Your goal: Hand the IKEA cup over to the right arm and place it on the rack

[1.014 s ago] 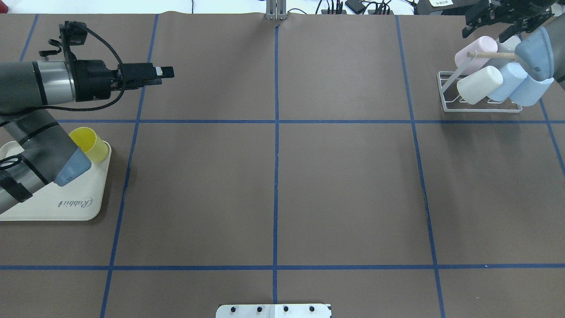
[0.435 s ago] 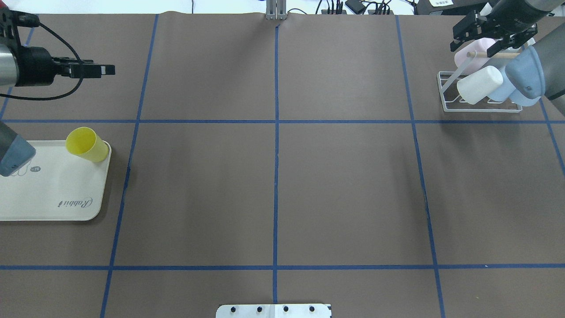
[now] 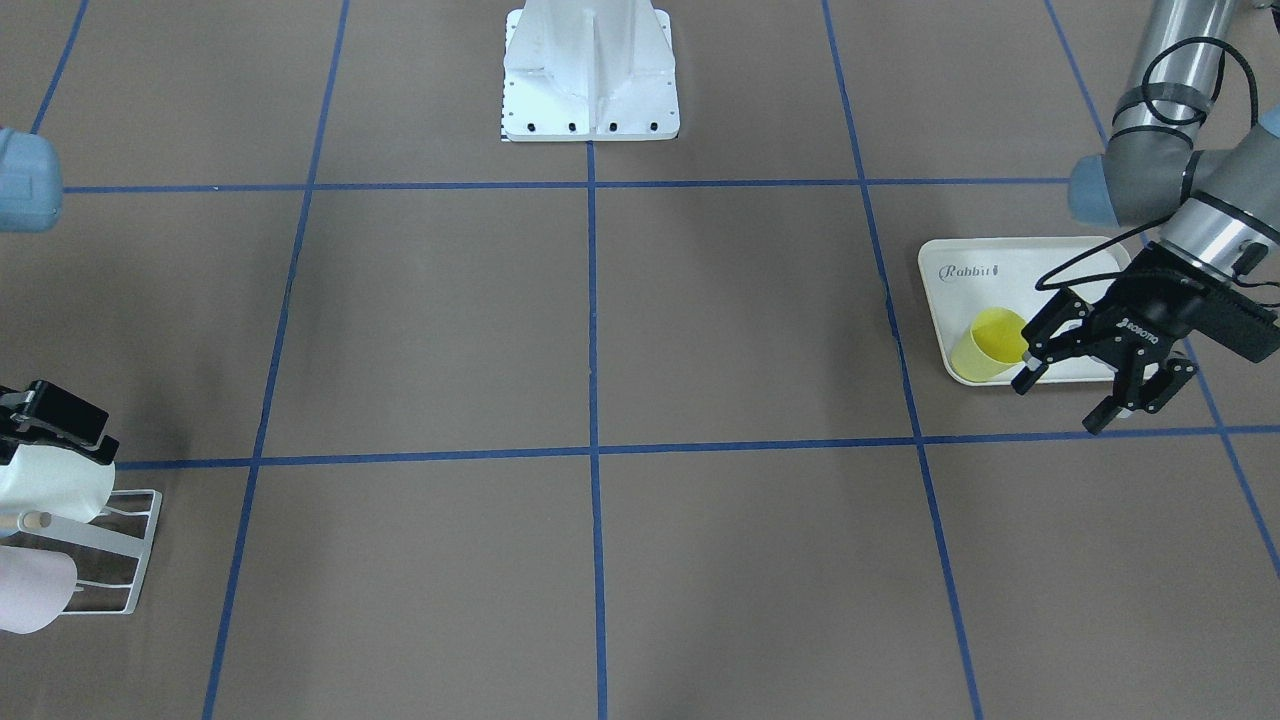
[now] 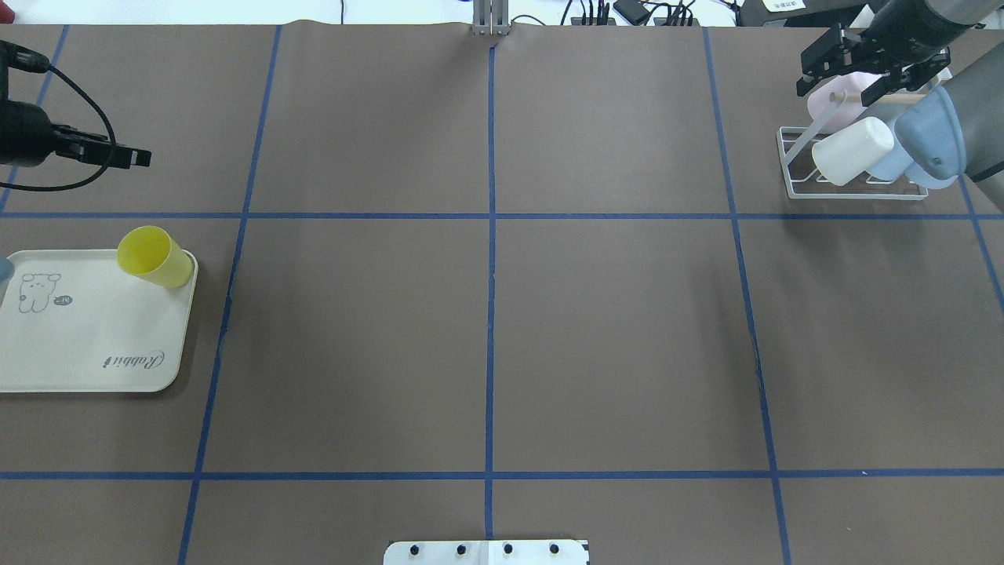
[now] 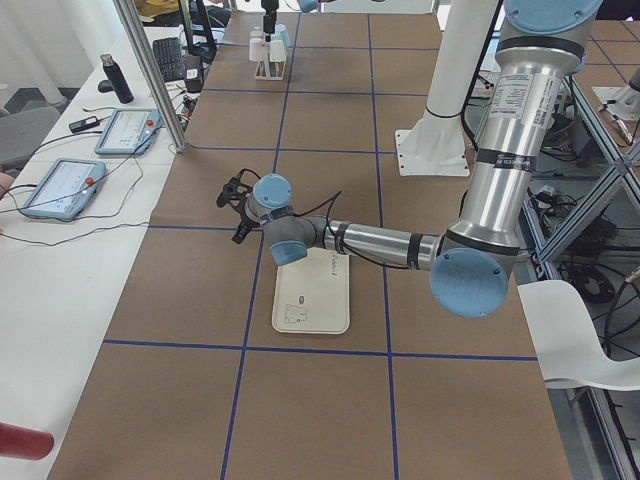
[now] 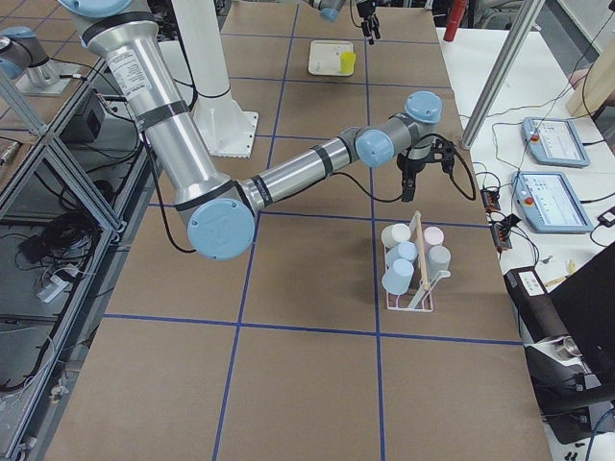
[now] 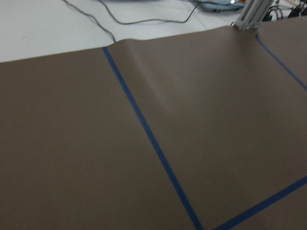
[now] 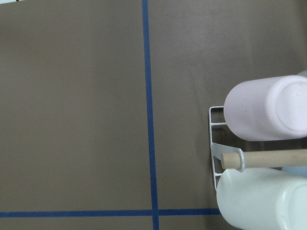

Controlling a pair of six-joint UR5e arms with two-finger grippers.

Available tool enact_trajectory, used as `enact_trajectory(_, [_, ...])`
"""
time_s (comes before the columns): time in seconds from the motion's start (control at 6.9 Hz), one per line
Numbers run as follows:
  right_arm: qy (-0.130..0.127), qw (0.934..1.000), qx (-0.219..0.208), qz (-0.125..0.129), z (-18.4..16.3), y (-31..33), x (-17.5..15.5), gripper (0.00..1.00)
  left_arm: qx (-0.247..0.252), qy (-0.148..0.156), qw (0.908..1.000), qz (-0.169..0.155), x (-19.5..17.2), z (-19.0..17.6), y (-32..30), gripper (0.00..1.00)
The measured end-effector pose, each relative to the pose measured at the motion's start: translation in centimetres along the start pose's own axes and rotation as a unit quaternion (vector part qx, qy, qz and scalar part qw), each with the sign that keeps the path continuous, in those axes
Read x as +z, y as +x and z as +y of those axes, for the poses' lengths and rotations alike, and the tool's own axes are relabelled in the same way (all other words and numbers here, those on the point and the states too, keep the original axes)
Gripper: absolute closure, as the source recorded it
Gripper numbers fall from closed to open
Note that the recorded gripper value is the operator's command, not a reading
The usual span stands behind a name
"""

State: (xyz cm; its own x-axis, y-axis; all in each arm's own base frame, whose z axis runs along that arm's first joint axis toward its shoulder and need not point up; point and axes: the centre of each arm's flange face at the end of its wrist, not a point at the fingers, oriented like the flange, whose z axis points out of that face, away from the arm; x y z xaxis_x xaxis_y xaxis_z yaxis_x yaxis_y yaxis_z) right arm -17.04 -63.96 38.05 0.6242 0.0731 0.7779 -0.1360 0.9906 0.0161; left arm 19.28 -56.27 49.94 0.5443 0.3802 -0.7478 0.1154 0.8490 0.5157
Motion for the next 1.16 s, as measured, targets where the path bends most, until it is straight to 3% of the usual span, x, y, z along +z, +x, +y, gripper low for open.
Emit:
enact_trajectory(0.29, [0.000,1.0000,0.000,0.000,0.4,0.3,0.0,0.00,-0.020,-0.060,0.9978,-0.020,-0.6,0.1,0.8,0.09])
enact_trajectory(0.87, [-0.002,1.0000,-0.002,0.000,1.2,0.6,0.1,0.00,-0.050,-0.109,0.9921,-0.036,0.0,2.6,0.0,0.05])
enact_trajectory(1.16, [-0.003,1.0000,-0.001,0.000,1.3,0.7,0.2,0.00,-0.066,-0.148,0.9857,-0.046,1.3,2.8,1.8,0.05])
